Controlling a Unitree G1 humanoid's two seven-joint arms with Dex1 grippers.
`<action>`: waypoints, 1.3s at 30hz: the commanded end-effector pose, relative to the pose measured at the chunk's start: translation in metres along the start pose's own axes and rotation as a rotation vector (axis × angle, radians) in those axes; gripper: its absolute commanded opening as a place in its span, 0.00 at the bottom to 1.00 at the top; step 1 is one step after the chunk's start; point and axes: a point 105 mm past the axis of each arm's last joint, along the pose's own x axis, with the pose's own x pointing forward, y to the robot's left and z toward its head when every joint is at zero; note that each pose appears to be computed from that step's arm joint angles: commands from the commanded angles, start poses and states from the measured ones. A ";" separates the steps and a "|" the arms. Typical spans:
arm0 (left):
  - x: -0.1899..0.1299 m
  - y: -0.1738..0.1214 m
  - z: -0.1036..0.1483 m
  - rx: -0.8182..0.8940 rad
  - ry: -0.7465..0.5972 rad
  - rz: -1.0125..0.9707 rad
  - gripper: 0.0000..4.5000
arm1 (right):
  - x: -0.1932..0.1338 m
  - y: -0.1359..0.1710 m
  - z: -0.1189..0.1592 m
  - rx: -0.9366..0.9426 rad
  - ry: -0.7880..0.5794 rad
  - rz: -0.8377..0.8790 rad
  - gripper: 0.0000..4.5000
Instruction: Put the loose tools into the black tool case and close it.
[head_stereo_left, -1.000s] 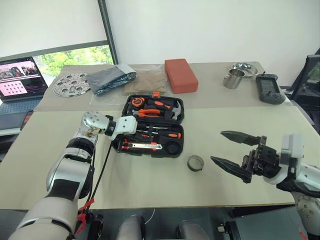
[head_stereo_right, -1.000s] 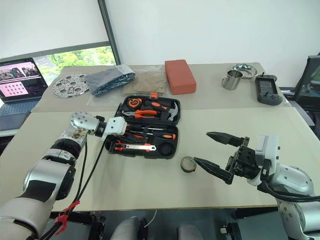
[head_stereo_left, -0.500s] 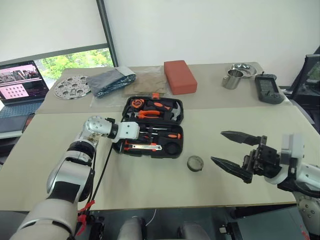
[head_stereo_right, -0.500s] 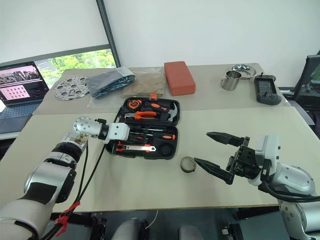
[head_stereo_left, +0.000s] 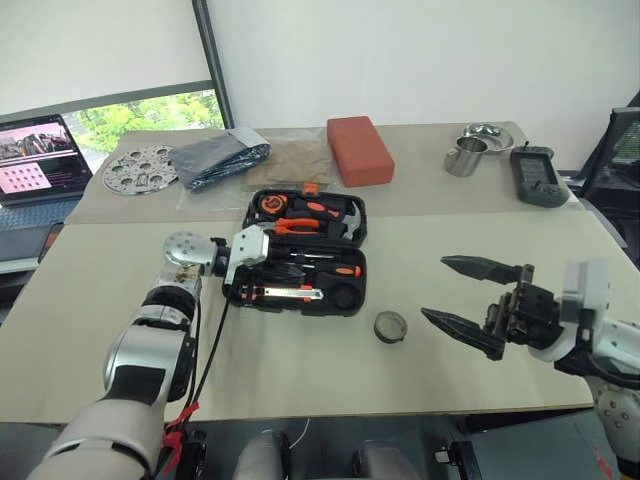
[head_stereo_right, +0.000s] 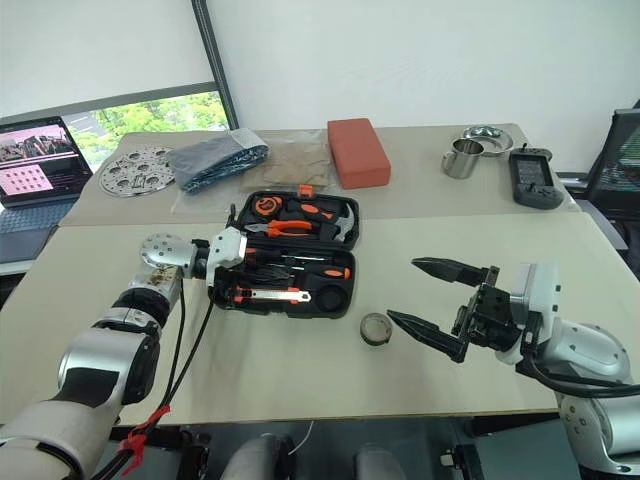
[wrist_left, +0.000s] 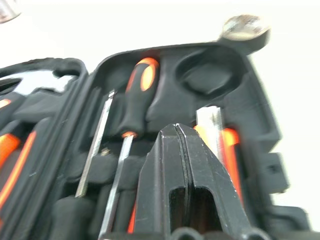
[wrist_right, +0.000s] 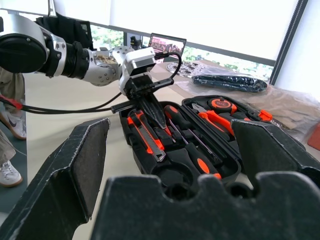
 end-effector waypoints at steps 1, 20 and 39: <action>-0.004 -0.004 -0.004 0.056 0.063 -0.027 0.00 | 0.002 0.000 0.005 -0.023 0.000 0.011 1.00; -0.004 0.010 0.015 0.050 -0.047 0.039 0.00 | -0.001 0.001 0.006 -0.022 0.004 0.001 1.00; -0.005 0.009 -0.002 0.034 0.079 0.040 0.00 | -0.002 0.003 0.004 -0.023 0.007 0.004 1.00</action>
